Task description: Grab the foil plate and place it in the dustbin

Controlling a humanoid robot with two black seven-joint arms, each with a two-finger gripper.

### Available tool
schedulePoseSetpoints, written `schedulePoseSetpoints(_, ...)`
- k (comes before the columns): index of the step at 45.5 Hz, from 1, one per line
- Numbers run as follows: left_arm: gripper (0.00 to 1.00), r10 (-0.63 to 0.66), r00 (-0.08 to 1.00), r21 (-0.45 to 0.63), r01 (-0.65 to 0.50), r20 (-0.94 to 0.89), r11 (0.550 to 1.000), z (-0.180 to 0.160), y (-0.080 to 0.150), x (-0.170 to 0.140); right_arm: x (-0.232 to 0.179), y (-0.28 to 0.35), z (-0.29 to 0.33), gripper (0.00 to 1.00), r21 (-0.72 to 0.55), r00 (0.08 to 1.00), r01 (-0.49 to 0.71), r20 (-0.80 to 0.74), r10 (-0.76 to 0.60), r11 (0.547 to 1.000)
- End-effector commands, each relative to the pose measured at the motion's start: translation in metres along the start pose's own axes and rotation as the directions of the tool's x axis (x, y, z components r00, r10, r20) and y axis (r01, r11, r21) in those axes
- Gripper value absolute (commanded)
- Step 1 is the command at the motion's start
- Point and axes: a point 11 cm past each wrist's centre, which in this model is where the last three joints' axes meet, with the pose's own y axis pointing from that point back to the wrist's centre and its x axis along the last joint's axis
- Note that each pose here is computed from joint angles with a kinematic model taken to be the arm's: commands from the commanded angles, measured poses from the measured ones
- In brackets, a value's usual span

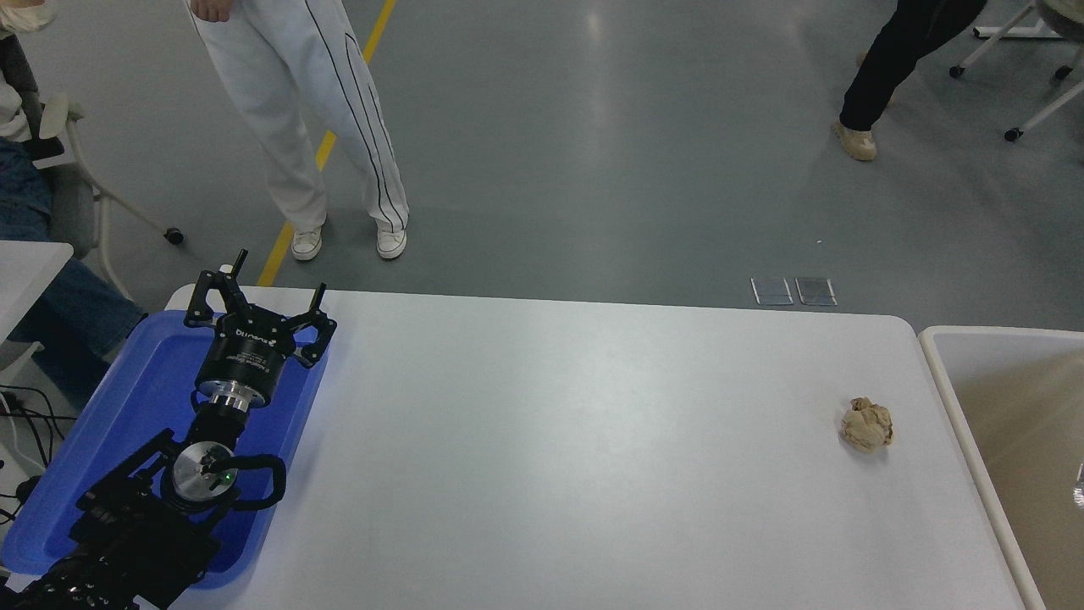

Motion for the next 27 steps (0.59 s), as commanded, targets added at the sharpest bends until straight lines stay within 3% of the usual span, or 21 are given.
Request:
schedulePoseSetpoints(1,1.00,0.000,1.000,0.000,0.000,0.000,1.000,0.000,0.000,0.000,-0.008,-0.026,-0.005,0.00,0.008,0.992,-0.108,0.062,0.107,0.994)
schedulePoseSetpoints(27,1.00,0.000,1.000,0.000,0.000,0.000,1.000,0.000,0.000,0.000,-0.020,-0.059,-0.019,0.00,-0.042,0.939,-0.332,0.079,0.335,0.942)
